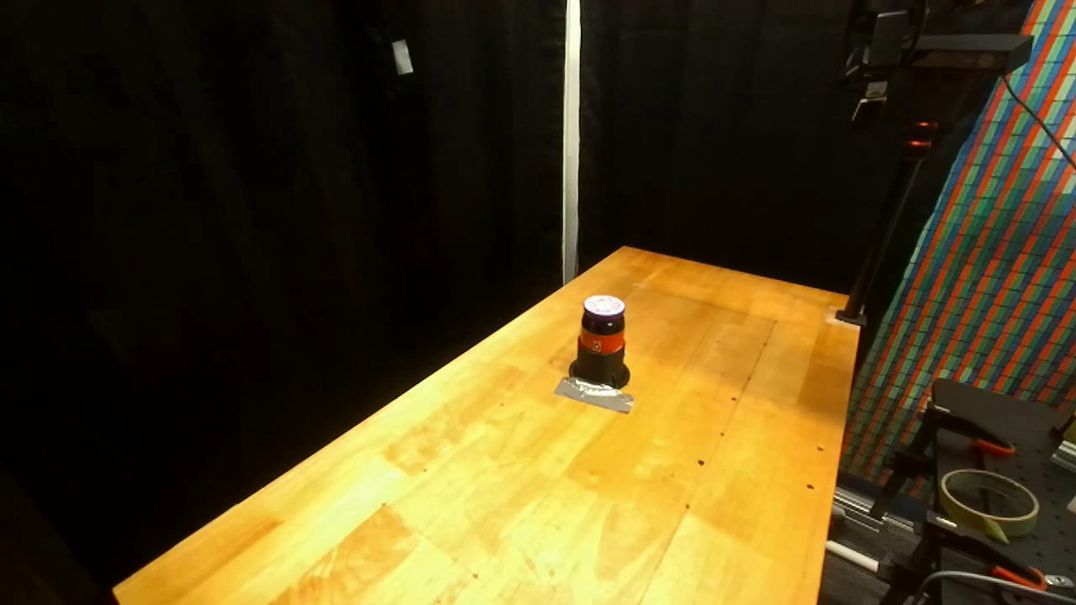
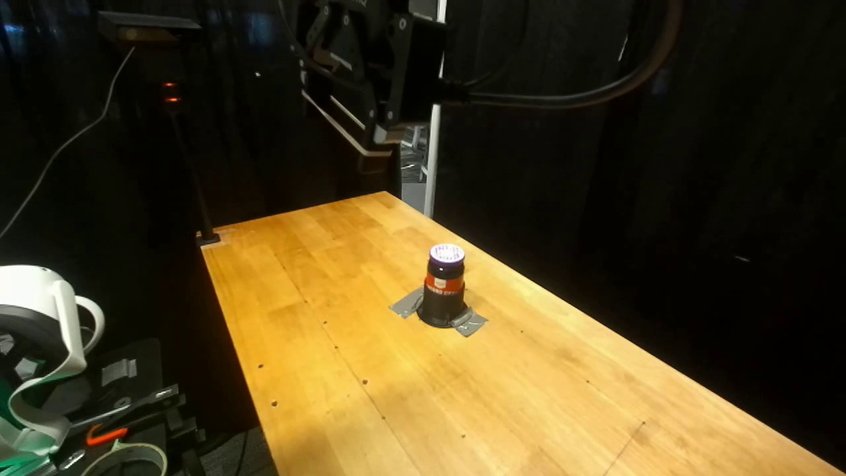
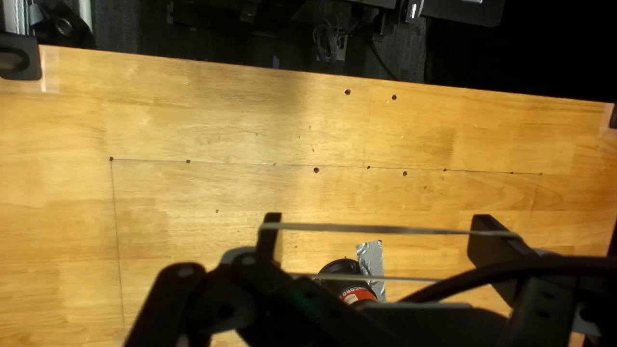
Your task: Put the rubber band on the cup
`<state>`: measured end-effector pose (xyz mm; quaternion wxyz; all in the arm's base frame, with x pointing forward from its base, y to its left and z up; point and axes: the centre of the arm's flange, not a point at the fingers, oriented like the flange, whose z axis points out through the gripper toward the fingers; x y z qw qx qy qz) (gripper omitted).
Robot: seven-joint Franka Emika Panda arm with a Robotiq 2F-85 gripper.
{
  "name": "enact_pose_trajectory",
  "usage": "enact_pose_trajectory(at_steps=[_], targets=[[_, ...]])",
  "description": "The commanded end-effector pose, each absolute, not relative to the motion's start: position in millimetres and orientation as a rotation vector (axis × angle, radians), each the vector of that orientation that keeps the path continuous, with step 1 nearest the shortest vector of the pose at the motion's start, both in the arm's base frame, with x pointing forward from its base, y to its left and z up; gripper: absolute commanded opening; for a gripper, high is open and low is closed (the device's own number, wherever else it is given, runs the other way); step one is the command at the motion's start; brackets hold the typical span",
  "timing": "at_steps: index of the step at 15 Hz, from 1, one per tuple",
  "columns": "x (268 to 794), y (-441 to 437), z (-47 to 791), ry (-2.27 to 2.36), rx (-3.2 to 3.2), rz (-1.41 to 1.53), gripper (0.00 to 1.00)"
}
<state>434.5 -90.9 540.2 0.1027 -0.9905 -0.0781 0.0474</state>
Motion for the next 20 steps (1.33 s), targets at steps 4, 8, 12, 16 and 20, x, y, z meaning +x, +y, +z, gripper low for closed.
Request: enact_pose_trajectory(at_steps=[4, 8, 12, 16, 20], targets=[[434.5, -90.9, 540.2, -0.230, -2.923, 0.140, 1.00], [434.5, -90.9, 540.2, -0.230, -2.923, 0.140, 1.00], [434.5, -90.9, 540.2, -0.231, -2.923, 0.140, 1.00], [503.8, -45.2, 527.8, -0.258, -2.964, 0.190, 1.00], [574.1, 17.3, 503.7, -0.295, -3.006, 0.196, 1.00]])
